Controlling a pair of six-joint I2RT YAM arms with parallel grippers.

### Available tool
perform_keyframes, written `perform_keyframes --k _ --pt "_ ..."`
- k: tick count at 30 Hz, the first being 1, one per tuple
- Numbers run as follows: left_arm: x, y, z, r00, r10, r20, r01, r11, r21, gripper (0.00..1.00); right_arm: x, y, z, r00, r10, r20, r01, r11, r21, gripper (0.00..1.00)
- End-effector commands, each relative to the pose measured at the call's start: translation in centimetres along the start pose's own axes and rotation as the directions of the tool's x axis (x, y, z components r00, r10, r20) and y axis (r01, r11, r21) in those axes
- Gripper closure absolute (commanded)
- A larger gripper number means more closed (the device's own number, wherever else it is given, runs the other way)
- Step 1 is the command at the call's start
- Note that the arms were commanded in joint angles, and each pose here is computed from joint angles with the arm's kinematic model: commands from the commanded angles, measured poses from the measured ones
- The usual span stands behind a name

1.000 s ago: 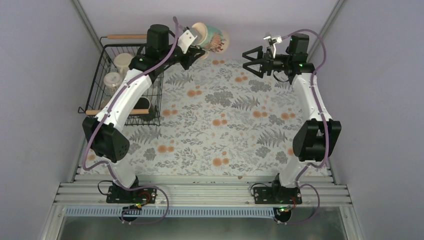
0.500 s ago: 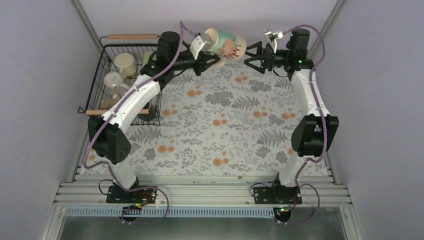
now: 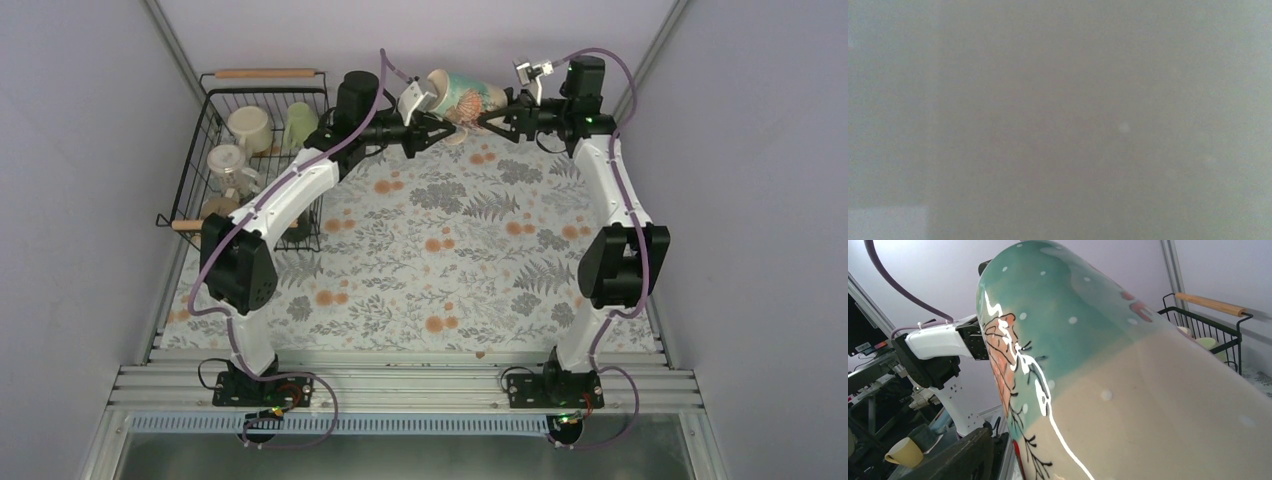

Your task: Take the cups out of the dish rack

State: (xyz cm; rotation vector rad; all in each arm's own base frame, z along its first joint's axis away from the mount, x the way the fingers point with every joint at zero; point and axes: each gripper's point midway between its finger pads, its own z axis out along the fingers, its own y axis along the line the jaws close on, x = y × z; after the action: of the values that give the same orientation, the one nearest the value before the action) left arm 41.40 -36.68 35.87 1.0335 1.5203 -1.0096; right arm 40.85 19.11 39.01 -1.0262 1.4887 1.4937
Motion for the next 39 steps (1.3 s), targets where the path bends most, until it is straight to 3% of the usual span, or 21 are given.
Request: perform_keyframes --k 1,4,6,11,14,18,22,27,34,39 --pt "-4.3 -2.3 -0.3 0.988 0.086 0.126 -0.099 0.990 0.102 0.98 -1.5 7.3 0.2 0.993 -0.114 0.000 0.111 0.966 -0.233 0.33" --pt "-4.3 -2.4 -0.1 0.988 0.080 0.129 -0.096 0.988 0.124 0.98 -1.4 7.5 0.1 0.994 -0.106 -0.002 0.102 0.966 -0.239 0.47" --pt "-4.1 -2.6 0.1 0.990 0.072 0.124 -0.091 0.984 0.151 0.97 -1.4 7.5 0.2 0.996 -0.088 -0.007 0.083 0.967 -0.242 0.64" --pt "-3.4 -3.0 0.4 0.992 0.063 0.105 -0.082 0.977 0.194 0.87 -1.3 7.5 0.2 0.997 -0.074 -0.005 0.070 0.969 -0.236 0.95" --pt "-2.8 -3.0 0.5 0.994 0.069 0.089 -0.086 0.975 0.203 0.71 -1.4 8.1 0.2 0.997 -0.079 -0.003 0.076 0.968 -0.241 0.96" --pt "-2.0 -2.9 0.6 0.994 0.089 0.059 -0.100 0.974 0.202 0.59 -1.6 8.6 0.3 0.995 -0.096 -0.002 0.093 0.975 -0.204 0.96" --pt "-1.4 -1.7 0.1 0.990 0.139 -0.012 -0.136 0.983 0.126 0.33 -1.2 6.7 -0.4 0.998 -0.066 0.002 0.066 0.995 -0.072 0.97" --pt "-1.1 0.4 -3.2 0.976 0.190 -0.103 -0.189 0.982 0.017 0.24 0.1 0.5 -4.1 1.000 0.006 0.006 -0.007 0.979 0.206 0.97" --pt "-3.3 3.2 -10.4 0.949 0.266 -0.169 -0.293 0.943 -0.159 0.18 6.8 -9.2 -8.8 0.969 0.143 -0.201 -0.002 0.819 0.574 0.97" --pt "-4.6 3.9 -14.0 0.910 0.327 -0.254 -0.384 0.896 -0.223 0.18 6.8 -12.5 -14.8 0.900 0.230 -0.370 0.188 0.561 0.806 0.97"
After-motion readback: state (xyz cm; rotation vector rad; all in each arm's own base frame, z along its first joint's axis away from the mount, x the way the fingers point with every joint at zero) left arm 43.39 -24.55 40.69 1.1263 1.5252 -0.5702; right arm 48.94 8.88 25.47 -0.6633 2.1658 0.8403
